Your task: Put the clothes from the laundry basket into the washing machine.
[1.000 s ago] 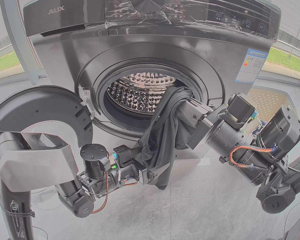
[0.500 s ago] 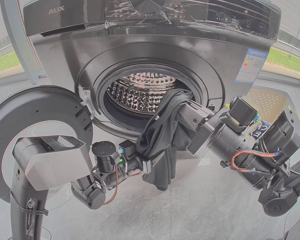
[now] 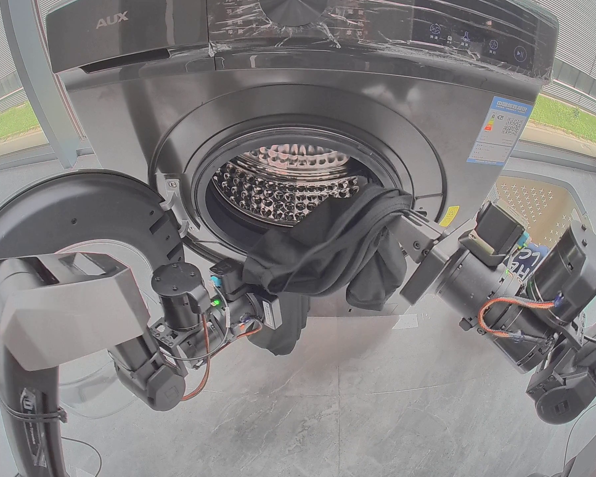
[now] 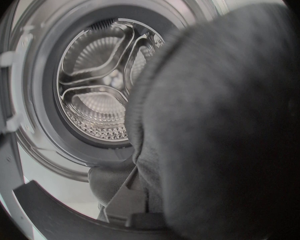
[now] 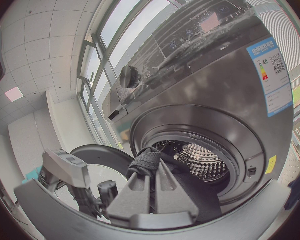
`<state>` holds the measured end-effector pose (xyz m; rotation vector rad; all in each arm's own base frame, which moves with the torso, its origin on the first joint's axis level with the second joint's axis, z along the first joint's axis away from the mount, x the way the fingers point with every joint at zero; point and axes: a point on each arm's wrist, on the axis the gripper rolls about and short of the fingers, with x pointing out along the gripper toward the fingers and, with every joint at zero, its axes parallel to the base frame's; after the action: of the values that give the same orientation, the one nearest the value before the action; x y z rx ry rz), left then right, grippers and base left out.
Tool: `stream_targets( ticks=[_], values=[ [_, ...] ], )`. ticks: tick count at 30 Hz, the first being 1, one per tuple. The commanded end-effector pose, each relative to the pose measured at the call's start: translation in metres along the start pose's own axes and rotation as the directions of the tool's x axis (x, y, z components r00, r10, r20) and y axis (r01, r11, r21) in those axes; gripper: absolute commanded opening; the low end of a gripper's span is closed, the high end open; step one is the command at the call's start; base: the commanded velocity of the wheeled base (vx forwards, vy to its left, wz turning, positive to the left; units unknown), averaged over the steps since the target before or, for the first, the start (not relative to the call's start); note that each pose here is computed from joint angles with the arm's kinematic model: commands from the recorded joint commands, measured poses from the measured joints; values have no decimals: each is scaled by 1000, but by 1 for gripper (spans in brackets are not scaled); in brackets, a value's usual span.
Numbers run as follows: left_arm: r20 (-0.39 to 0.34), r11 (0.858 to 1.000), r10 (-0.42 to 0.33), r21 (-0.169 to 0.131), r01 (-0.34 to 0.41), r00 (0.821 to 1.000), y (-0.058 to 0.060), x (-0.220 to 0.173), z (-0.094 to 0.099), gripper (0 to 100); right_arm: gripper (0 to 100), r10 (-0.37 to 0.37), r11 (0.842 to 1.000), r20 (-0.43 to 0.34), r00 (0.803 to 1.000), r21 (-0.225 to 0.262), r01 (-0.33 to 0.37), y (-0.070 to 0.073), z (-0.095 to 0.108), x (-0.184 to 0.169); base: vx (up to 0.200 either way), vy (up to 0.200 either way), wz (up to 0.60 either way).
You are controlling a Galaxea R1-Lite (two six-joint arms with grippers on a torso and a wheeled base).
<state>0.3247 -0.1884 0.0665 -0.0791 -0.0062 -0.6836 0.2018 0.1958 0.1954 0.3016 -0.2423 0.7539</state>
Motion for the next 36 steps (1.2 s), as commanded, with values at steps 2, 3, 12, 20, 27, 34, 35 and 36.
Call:
stream_targets(
  ticks=[2, 3, 12, 20, 27, 34, 35, 36],
  values=[
    [110, 1000, 11, 14, -12, 994, -8, -34, 56, 0, 0, -33, 999, -111, 993, -12, 32, -9, -26, -10, 0, 0, 0],
    [135, 1000, 19, 17, -21, 991, -6, -40, 66, 0, 0, -31, 999, -125, 992, -11, 30, -8, -31, -9, 0, 0, 0],
    [252, 999, 16, -34, -8, 968, -11, -68, 110, 0, 0, -25, 1000, -182, 983, -9, 23, -6, -45, -14, 0, 0, 0],
    [276, 999, 16, -33, -7, 961, -12, -71, 117, 0, 0, -16, 1000, -249, 968, -5, 15, -3, -62, -20, 0, 0, 0],
    [292, 1000, 17, -30, -8, 956, -11, -69, 121, 0, 100, -31, 1000, -393, 919, -16, 27, -5, -80, -50, 0, 0, 0],
    [290, 999, 35, -36, -26, 956, -10, -70, 120, 0, 100, -33, 999, -520, 854, -35, 17, -6, -91, -87, 0, 0, 0],
    [286, 999, 44, -38, -34, 957, -10, -71, 119, 0, 100, -24, 999, -526, 850, -35, 6, -4, -90, -90, 0, 0, 0],
    [283, 998, 50, -41, -40, 958, -10, -72, 118, 0, 100, -13, 999, -532, 847, -33, -6, -2, -90, -92, 0, 0, 0]
  ],
)
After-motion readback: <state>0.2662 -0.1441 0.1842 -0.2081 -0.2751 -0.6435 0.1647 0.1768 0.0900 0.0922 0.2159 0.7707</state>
